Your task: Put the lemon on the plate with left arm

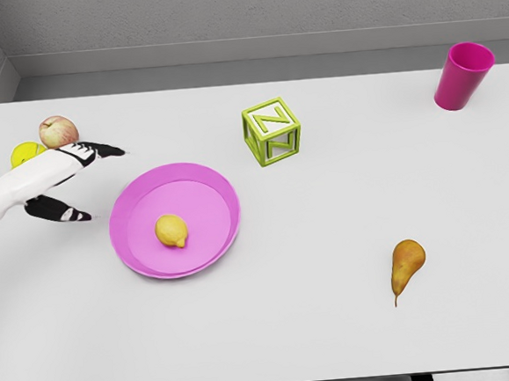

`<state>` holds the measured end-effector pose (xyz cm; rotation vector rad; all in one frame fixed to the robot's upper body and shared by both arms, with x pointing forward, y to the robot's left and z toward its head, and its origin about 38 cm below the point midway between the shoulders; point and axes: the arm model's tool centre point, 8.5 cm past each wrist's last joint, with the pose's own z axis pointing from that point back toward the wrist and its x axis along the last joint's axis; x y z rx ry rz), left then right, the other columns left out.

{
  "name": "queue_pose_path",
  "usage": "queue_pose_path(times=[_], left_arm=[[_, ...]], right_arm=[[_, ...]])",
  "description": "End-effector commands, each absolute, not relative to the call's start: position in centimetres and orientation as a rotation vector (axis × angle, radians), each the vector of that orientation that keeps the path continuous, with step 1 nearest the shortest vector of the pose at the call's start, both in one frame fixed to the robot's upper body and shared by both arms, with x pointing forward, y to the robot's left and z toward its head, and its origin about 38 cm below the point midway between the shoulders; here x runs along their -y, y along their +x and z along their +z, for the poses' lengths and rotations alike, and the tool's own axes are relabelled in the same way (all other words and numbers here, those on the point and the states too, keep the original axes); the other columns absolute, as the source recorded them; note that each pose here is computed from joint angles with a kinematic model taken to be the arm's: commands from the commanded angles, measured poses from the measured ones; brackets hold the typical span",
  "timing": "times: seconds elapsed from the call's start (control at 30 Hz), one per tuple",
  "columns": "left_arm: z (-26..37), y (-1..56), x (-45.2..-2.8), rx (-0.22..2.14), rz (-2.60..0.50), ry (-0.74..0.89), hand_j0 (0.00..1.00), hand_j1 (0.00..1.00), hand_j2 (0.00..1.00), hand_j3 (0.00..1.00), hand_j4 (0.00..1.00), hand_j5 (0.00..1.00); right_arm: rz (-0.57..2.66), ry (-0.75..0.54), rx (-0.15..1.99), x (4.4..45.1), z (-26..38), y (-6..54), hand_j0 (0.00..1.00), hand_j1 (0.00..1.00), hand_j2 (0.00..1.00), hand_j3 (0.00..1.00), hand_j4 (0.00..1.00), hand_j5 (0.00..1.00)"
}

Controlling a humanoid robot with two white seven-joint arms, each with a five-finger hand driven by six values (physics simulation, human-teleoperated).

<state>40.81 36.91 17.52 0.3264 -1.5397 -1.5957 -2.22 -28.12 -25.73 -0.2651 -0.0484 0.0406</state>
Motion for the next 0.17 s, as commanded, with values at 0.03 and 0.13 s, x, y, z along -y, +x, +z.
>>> queue_pose_path(times=[0.03,0.13], left_arm=[[17.17,40.85,-39.33,1.502,-1.539,0.346,1.0,1.0,1.0,1.0,1.0,1.0],[17.31,40.92,-39.23,1.508,-1.539,0.346,1.0,1.0,1.0,1.0,1.0,1.0]], right_arm=[[0.04,-0.265,0.048,28.11,-25.73,-2.22,1.0,1.0,1.0,1.0,1.0,1.0],[0.04,-0.265,0.048,28.11,-25.73,-2.22,1.0,1.0,1.0,1.0,1.0,1.0]])
